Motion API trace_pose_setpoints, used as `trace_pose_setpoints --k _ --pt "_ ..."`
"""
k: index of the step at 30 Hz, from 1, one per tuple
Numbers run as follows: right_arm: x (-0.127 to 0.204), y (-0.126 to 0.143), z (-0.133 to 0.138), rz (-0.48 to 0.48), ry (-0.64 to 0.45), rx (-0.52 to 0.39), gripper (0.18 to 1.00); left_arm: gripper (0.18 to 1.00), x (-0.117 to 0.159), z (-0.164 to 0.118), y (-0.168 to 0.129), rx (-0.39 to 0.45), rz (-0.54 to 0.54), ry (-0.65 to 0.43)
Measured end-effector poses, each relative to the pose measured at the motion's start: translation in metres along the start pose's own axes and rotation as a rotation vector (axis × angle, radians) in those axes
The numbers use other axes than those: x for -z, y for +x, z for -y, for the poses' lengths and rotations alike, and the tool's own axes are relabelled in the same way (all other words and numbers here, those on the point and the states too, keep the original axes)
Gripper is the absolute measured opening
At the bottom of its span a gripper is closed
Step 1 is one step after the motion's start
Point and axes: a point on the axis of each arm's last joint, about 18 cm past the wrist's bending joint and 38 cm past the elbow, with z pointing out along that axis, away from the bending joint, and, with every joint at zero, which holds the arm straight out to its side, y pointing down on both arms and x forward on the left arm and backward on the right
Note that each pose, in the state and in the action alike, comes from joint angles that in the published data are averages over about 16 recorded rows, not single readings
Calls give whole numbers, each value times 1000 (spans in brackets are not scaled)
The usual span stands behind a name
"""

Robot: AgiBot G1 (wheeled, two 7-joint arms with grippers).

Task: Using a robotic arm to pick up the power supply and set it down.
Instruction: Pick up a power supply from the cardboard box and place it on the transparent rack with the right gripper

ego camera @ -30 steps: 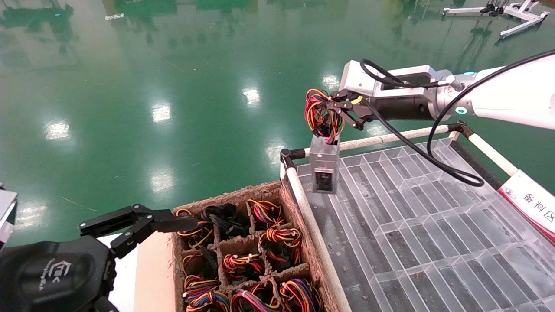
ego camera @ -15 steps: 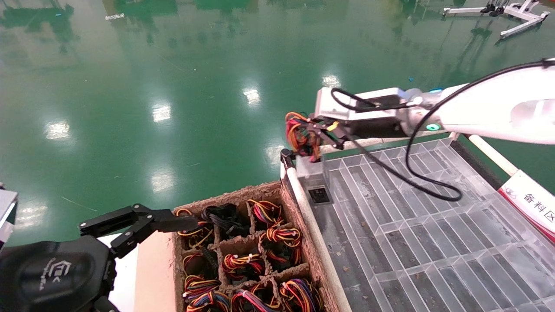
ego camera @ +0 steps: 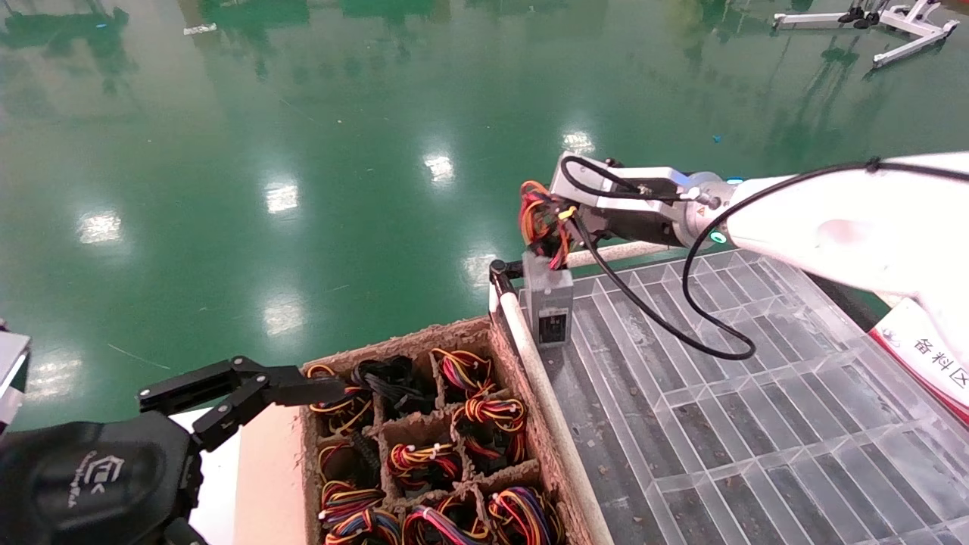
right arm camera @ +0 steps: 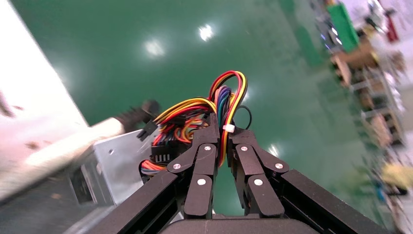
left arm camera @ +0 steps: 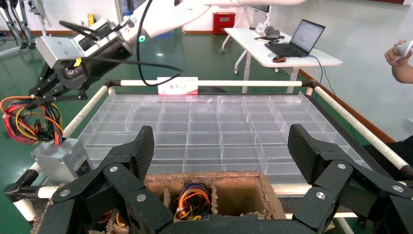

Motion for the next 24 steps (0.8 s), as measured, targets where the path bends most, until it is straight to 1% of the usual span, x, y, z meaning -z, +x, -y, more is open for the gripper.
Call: trace_pose_setpoints --k 4,9,24 --pt "-5 -2 -10 -43 -33 -24 201 1000 0 0 0 0 0 0" --pt "-7 -7 -18 -63 -48 -46 201 1000 0 0 0 0 0 0" --pt "-5 -20 -25 -22 -28 -86 201 1000 0 0 0 0 0 0"
